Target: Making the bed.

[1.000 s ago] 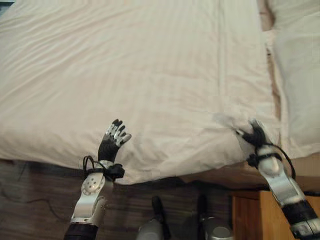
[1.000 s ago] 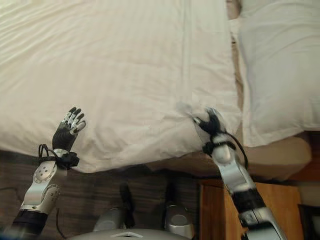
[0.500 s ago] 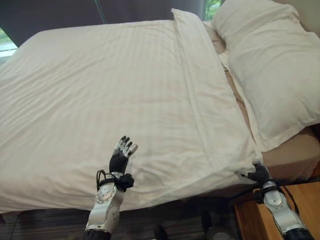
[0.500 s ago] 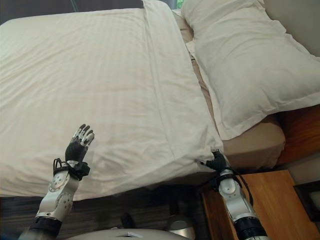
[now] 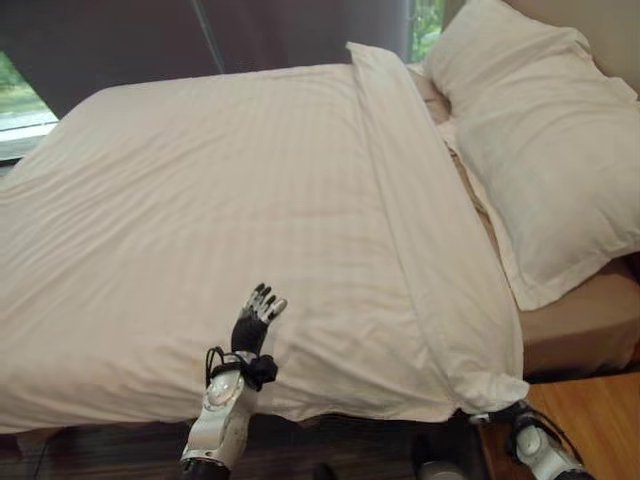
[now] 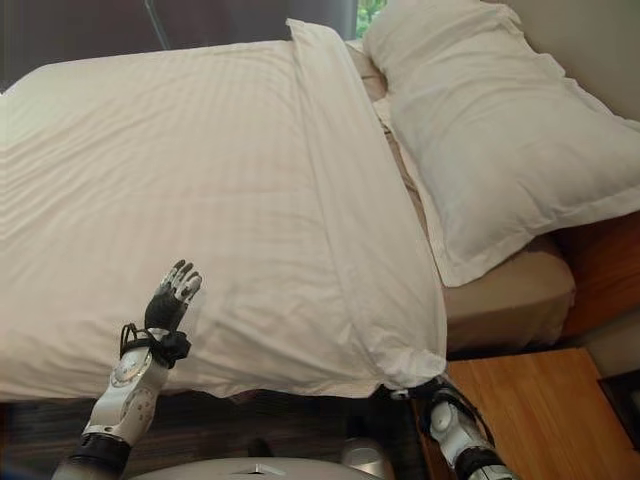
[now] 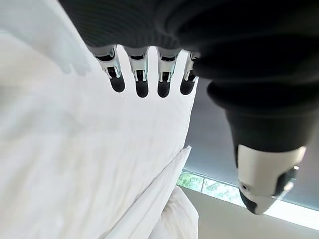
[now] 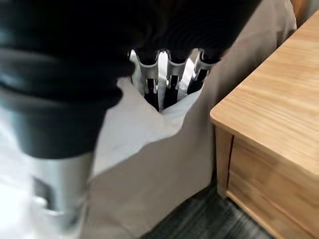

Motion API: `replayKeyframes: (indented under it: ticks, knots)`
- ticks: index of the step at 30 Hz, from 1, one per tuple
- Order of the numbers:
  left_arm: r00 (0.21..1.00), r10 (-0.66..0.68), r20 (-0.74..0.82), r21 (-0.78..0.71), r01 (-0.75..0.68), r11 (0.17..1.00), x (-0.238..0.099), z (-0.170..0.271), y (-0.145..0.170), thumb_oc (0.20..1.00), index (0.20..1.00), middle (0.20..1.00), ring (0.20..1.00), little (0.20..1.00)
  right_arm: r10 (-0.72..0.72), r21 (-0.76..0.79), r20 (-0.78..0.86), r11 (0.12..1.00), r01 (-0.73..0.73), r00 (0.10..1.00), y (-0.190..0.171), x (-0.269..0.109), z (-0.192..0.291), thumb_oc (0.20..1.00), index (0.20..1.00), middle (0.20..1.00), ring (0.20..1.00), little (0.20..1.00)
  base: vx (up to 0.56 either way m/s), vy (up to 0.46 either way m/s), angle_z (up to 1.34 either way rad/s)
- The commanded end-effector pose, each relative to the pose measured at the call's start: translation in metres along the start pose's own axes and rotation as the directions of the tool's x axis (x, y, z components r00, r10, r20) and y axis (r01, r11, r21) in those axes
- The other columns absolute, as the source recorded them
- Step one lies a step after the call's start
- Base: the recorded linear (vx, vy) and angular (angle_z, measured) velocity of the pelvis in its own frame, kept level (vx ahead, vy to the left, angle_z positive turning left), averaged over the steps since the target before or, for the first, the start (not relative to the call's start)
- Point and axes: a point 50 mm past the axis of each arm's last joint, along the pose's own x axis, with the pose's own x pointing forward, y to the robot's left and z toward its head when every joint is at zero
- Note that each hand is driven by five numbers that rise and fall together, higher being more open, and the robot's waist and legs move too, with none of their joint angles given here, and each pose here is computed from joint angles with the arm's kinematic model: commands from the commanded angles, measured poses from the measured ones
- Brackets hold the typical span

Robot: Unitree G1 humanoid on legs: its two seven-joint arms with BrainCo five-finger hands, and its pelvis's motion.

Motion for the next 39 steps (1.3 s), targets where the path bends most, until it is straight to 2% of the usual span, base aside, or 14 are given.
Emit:
replayKeyframes:
  ticks: [1, 5, 9, 14, 17, 19, 20, 22, 23, 24, 25, 29, 36, 39]
  knots:
    - [0.984, -0.016, 0.178, -0.021, 0.020, 1.000, 0.017, 0.039, -0.004, 1.000, 1.000, 1.000, 1.000, 1.000, 0.209, 0.005, -0.391, 0.974, -0.225, 0.896, 0.048, -0.039, -0.080, 1.000, 1.000, 1.000, 1.000, 1.000, 0.00, -0.016, 0.21]
    - [0.983, -0.015, 0.185, -0.044, 0.024, 0.999, 0.013, 0.042, 0.001, 1.000, 1.000, 1.000, 1.000, 1.000, 0.157, 0.089, -0.468, 0.987, -0.131, 0.869, 0.028, -0.038, -0.096, 1.000, 1.000, 1.000, 1.000, 1.000, 0.00, -0.017, 0.09]
    - [0.984, -0.004, 0.176, -0.051, 0.013, 0.999, 0.004, 0.038, 0.008, 1.000, 1.000, 1.000, 1.000, 1.000, -0.043, 0.365, -0.451, 0.903, 0.228, 0.891, -0.032, -0.020, -0.094, 1.000, 1.000, 1.000, 1.000, 1.000, 0.01, -0.027, -0.02]
    - [0.986, 0.079, 0.143, -0.060, -0.071, 0.996, -0.003, 0.029, 0.022, 1.000, 1.000, 1.000, 1.000, 1.000, -0.394, 0.437, -0.254, 0.768, 0.469, 0.883, -0.109, -0.014, -0.054, 1.000, 1.000, 1.000, 1.000, 1.000, 0.02, -0.024, -0.14]
    - [0.988, 0.079, 0.135, -0.055, -0.072, 0.996, -0.004, 0.026, 0.022, 1.000, 1.000, 1.000, 1.000, 1.000, -0.626, 0.465, -0.042, 0.678, 0.570, 0.779, -0.171, -0.024, -0.005, 1.000, 1.000, 1.000, 1.000, 1.000, 0.01, -0.002, -0.05]
    - [0.988, 0.065, 0.141, -0.049, -0.058, 0.997, -0.003, 0.028, 0.020, 1.000, 1.000, 1.000, 1.000, 1.000, -0.662, 0.559, 0.048, 0.638, 0.529, 0.748, -0.186, -0.026, 0.022, 1.000, 1.000, 1.000, 1.000, 1.000, 0.00, -0.001, -0.02]
    - [0.988, 0.047, 0.144, -0.042, -0.041, 0.998, 0.000, 0.030, 0.016, 1.000, 1.000, 1.000, 1.000, 1.000, -0.655, 0.729, 0.120, 0.568, 0.381, 0.746, -0.188, -0.027, 0.048, 0.200, 0.200, 0.200, 0.200, 0.200, 0.00, 0.000, 0.00]
    - [0.987, 0.044, 0.153, -0.038, -0.038, 0.999, 0.004, 0.034, 0.016, 1.000, 1.000, 1.000, 1.000, 1.000, -0.639, 0.881, 0.173, 0.441, 0.172, 0.750, -0.187, -0.028, 0.068, 0.200, 0.200, 0.200, 0.200, 0.200, 0.00, 0.000, 0.00]
    - [0.987, 0.044, 0.154, -0.037, -0.038, 0.999, 0.004, 0.034, 0.016, 1.000, 1.000, 1.000, 1.000, 1.000, -0.639, 0.882, 0.174, 0.440, 0.170, 0.749, -0.187, -0.028, 0.068, 0.200, 0.200, 0.200, 0.200, 0.200, -0.01, -0.030, 0.04]
    - [0.987, 0.032, 0.160, -0.037, -0.027, 0.999, 0.010, 0.038, 0.014, 1.000, 1.000, 1.000, 1.000, 1.000, -0.623, 0.955, 0.230, 0.294, -0.049, 0.747, -0.184, -0.028, 0.086, 0.200, 0.200, 0.200, 0.200, 0.200, 0.00, -0.030, 0.05]
    - [0.987, 0.034, 0.155, -0.039, -0.028, 0.999, 0.012, 0.037, 0.014, 1.000, 1.000, 1.000, 1.000, 1.000, -0.611, 0.969, 0.242, 0.196, -0.153, 0.754, -0.179, -0.026, 0.093, 0.200, 0.200, 0.200, 0.200, 0.200, 0.04, -0.030, 0.04]
    - [0.996, 0.003, 0.094, -0.075, 0.004, 0.997, 0.010, 0.019, 0.011, 1.000, 1.000, 1.000, 1.000, 1.000, -0.610, 0.889, 0.232, -0.182, -0.419, 0.758, -0.168, -0.018, 0.120, 0.200, 0.200, 0.200, 0.200, 0.200, 0.03, -0.015, 0.05]
    - [0.996, -0.004, 0.085, -0.102, 0.013, 0.995, 0.017, 0.014, 0.004, 1.000, 1.000, 1.000, 1.000, 1.000, -0.617, 0.877, 0.230, -0.203, -0.435, 0.753, -0.174, -0.013, 0.137, 0.200, 0.200, 0.200, 0.200, 0.200, 0.00, 0.006, 0.08]
    - [0.995, -0.047, 0.085, -0.133, 0.058, 0.989, 0.021, 0.011, -0.007, 1.000, 1.000, 1.000, 1.000, 1.000, -0.524, 0.909, 0.192, -0.224, -0.352, 0.830, -0.155, 0.002, 0.127, 0.200, 0.200, 0.200, 0.200, 0.200, -0.10, 0.117, -0.05]
